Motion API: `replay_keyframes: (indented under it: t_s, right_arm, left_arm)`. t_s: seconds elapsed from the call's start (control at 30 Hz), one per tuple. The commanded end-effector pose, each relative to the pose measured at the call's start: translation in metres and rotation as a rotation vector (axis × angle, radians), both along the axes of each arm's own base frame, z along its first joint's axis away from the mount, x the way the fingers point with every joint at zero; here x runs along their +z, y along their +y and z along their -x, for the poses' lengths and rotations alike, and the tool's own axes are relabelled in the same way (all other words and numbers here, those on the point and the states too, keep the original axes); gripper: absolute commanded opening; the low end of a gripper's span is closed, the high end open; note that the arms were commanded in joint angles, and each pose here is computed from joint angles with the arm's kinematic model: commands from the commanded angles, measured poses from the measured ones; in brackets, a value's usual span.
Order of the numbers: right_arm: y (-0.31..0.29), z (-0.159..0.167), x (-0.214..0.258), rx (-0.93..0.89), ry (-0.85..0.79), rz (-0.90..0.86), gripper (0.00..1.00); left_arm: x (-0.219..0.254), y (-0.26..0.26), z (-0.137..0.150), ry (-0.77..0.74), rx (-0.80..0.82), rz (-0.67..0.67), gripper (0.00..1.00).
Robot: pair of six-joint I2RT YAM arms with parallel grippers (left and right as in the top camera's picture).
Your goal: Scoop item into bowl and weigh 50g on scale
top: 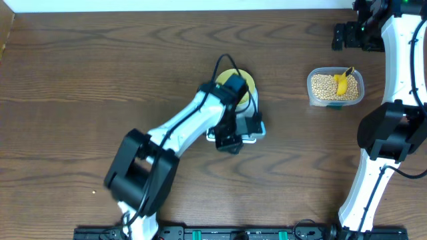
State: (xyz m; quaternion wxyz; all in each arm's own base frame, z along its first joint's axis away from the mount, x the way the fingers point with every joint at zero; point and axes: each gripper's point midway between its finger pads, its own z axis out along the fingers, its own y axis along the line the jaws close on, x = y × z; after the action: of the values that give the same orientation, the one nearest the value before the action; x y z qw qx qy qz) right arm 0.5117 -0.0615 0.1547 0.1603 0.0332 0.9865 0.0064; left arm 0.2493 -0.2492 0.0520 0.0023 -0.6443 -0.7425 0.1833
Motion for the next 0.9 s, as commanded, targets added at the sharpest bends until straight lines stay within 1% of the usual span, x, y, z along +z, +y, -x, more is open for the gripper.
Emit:
replay_keyframes:
  t_s: [0.0,0.1,0.2,0.37,0.43,0.5,0.67,0.8,0.83,0.87]
  right_arm:
    - [-0.003,-0.002,0.005,-0.004,-0.016,0.011,0.99]
    - [-0.003,-0.002,0.005,-0.004,-0.016,0.011,0.99]
    - [-0.003,-0.002,0.005,-0.004,-0.016,0.011,0.99]
    - [-0.003,-0.002,0.005,-0.004,-0.016,0.011,0.99]
    - [-0.003,-0.002,0.005,-0.004,-0.016,0.011,0.99]
    - [-0.003,-0.002,0.005,-0.004,-0.016,0.011,0.99]
    - [-0.003,-0.002,0.005,-0.004,-0.016,0.011,0.99]
    - [-0.003,-0.002,0.005,-0.004,-0.016,0.011,0.99]
    - [-0.003,-0.002,0.005,-0.004,-0.016,0.011,0.99]
    - [-0.003,-0.002,0.005,-0.004,-0.016,0.011,0.99]
  left_arm:
    - [-0.013,-0.005,-0.015,0.039,0.0,-0.039,0.38]
    - [-0.023,-0.007,-0.01,0.073,-0.02,-0.074,0.37]
    - [-0.024,-0.005,-0.004,0.077,-0.037,-0.109,0.38]
    - [-0.025,-0.005,-0.003,0.064,-0.026,-0.144,0.48]
    - [-0.027,-0.002,-0.007,0.036,-0.031,-0.163,0.51]
    - [-0.03,0.0,-0.014,-0.001,-0.033,-0.182,0.52]
    - [-0.038,-0.002,-0.02,-0.031,-0.029,-0.169,0.6]
    - [-0.04,0.0,-0.024,-0.054,-0.03,-0.179,0.63]
    - [-0.04,0.001,-0.025,-0.057,-0.034,-0.181,0.69]
    - [-0.042,0.002,-0.023,-0.052,-0.045,-0.184,0.72]
